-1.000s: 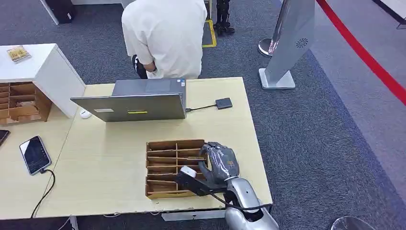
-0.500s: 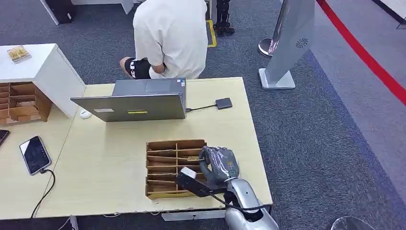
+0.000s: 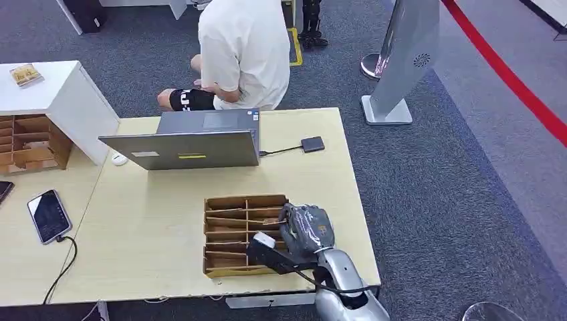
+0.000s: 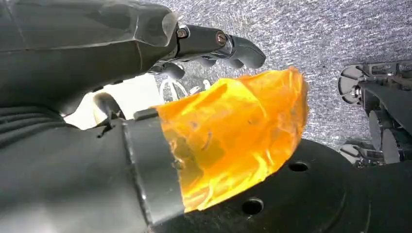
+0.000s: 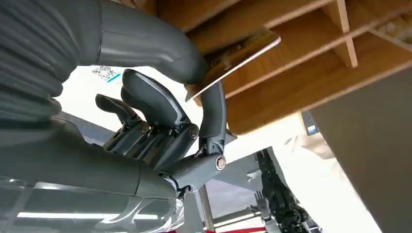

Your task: Pass the card to the sensor for recognition and then transmit it.

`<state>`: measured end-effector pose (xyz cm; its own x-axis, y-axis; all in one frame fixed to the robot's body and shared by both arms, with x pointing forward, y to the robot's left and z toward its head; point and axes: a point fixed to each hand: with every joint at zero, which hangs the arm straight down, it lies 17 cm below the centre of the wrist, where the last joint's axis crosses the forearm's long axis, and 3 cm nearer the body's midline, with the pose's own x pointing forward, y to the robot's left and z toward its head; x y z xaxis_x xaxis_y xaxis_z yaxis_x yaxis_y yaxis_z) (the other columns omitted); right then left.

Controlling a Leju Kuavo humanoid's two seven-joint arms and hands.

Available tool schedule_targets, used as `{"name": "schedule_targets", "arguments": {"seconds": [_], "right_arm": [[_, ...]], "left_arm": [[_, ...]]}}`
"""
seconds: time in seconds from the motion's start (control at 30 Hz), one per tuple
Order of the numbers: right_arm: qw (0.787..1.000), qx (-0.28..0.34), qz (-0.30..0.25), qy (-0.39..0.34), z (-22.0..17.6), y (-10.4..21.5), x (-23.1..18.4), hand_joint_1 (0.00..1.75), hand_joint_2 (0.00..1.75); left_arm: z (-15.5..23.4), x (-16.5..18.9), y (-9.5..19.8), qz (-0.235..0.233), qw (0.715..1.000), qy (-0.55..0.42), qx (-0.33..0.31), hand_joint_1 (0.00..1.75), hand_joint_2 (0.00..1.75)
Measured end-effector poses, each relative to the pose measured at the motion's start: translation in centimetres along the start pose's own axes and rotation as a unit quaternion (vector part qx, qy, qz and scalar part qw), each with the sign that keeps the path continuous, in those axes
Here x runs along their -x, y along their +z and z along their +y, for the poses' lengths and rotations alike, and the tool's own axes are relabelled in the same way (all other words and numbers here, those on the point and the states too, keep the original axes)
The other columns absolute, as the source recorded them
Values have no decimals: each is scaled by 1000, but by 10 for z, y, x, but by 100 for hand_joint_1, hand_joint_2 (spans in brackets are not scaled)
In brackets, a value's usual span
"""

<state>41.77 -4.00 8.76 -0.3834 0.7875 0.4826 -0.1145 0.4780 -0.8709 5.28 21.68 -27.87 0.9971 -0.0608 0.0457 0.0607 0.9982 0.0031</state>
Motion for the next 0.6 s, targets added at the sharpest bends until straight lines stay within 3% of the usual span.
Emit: {"name": "schedule_targets", "arguments": {"seconds": [0.17, 0.27, 0.43, 0.6], "right_arm": [[999, 18, -5, -27, -15, -3, -6, 175, 175], [995, 30, -19, -97, -30, -3, -17, 175, 175], [971, 81, -59, -218, -84, 1, -38, 175, 175], [947, 131, -94, -278, -132, 12, -45, 175, 175]], "left_arm": [[0, 0, 0, -1, 1000, 1, 0, 0, 0], [0, -1, 0, -2, 1000, 6, 0, 0, 0], [0, -1, 0, -5, 1000, 19, 0, 0, 0], [1, -1, 0, -6, 1000, 27, 0, 0, 0]]}}
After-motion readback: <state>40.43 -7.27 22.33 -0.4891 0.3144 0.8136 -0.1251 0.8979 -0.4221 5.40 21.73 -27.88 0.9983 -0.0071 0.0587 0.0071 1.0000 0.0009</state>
